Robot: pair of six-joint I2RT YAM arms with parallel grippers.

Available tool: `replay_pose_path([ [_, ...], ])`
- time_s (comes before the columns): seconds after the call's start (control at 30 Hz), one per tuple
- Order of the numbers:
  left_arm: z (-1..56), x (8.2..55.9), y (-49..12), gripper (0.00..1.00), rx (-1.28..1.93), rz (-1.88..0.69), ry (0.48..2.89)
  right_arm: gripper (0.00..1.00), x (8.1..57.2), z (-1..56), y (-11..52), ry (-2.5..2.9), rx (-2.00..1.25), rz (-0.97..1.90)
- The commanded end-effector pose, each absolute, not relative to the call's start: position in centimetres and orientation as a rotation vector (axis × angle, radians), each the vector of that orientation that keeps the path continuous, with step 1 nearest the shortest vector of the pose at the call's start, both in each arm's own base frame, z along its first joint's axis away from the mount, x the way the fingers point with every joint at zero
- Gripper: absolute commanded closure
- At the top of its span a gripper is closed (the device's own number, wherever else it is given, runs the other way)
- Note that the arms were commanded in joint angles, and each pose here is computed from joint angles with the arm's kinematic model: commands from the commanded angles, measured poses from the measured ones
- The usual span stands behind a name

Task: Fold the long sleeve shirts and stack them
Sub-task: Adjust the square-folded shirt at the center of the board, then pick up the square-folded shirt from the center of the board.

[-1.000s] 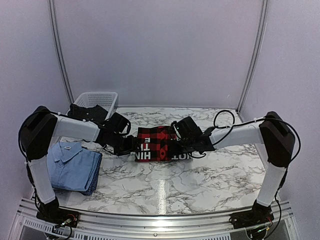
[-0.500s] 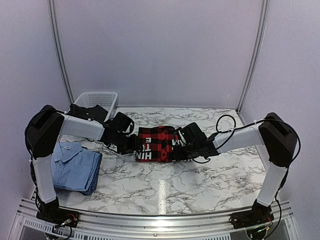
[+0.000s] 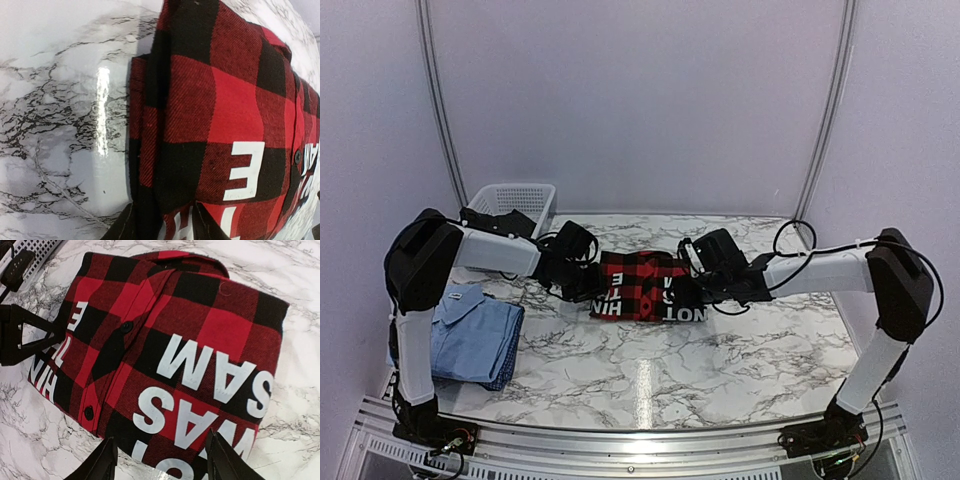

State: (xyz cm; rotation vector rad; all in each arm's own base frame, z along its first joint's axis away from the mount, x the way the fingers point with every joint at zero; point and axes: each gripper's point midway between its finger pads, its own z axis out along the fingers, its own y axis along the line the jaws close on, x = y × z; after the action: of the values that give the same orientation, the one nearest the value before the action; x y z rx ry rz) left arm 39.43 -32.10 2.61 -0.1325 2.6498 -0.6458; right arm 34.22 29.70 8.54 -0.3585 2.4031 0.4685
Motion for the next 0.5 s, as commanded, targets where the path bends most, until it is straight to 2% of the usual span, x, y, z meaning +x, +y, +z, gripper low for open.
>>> replay_pose_path([
  [0.0,-1.2,37.6,-30.6,0.70,-0.196,-0.497,2.767,0.43,35.9,11.1,28.7,2.344,-0.335,0.493],
  [0.37,0.3,38.0,-31.8,1.00,-0.210,-0.553,2.742,0.43,38.5,8.6,24.4,2.377,-0.202,0.544],
  [0.47,1.1,38.0,-31.8,1.00,-0.215,-0.566,2.727,0.44,38.2,7.4,24.2,2.404,-0.205,0.533],
])
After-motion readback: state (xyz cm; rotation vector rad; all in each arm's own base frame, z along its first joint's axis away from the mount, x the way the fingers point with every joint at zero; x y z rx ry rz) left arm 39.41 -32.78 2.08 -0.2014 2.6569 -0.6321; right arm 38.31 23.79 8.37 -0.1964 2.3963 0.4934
